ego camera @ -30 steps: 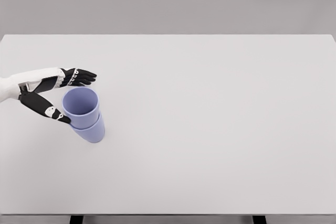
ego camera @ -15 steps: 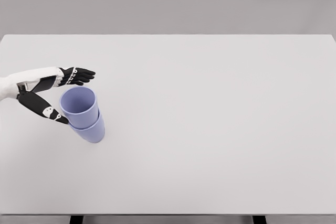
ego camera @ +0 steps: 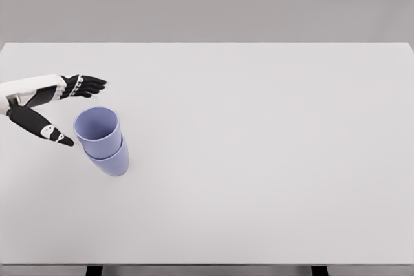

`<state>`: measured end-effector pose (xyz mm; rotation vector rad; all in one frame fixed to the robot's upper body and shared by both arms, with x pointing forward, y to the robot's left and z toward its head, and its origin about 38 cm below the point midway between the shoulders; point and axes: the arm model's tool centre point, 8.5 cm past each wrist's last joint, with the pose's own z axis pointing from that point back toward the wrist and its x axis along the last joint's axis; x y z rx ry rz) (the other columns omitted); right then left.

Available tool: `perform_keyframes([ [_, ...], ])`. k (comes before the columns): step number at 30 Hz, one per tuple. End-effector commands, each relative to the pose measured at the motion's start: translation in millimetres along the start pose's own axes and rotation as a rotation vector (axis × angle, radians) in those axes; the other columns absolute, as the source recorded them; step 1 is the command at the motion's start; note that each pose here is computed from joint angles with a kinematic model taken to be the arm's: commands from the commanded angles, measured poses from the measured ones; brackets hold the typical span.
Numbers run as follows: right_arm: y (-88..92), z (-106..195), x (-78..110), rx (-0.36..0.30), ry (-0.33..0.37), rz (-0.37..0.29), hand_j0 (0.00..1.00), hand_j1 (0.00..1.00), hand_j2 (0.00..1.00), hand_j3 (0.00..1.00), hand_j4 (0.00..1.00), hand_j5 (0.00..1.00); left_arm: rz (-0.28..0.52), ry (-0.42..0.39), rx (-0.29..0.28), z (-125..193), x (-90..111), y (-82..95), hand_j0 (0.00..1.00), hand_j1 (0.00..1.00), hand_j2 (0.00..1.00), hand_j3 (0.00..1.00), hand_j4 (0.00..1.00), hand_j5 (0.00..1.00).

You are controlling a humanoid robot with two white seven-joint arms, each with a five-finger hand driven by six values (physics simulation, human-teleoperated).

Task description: Place the right cup on the left cup with left arm

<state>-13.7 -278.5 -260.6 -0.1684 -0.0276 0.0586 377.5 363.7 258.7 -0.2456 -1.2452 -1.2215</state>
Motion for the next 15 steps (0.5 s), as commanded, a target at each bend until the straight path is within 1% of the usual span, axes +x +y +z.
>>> perform_keyframes([
  [1,-0.1,0,0.0,0.000,0.000,0.000,1.00,1.00,1.00,1.00,1.00,1.00,-0.028,-0.002,0.019,12,4,7.2,1.00,1.00,1.00,1.00,1.00,1.00],
  [5,-0.1,0,0.0,0.000,0.000,0.000,1.00,1.00,1.00,1.00,1.00,1.00,-0.057,0.001,0.045,22,10,15.9,1.00,1.00,1.00,1.00,1.00,1.00],
  [6,-0.1,0,0.0,0.000,0.000,0.000,1.00,1.00,1.00,1.00,1.00,1.00,-0.077,-0.015,0.051,24,14,18.1,1.00,1.00,1.00,1.00,1.00,1.00],
  [8,-0.1,0,0.0,0.000,0.000,0.000,1.00,1.00,1.00,1.00,1.00,1.00,-0.100,0.001,0.052,24,13,18.6,1.00,1.00,1.00,1.00,1.00,1.00],
  [15,-0.1,0,0.0,0.000,0.000,0.000,1.00,1.00,1.00,1.00,1.00,1.00,-0.104,0.009,0.053,26,12,19.3,1.00,1.00,1.00,1.00,1.00,1.00],
])
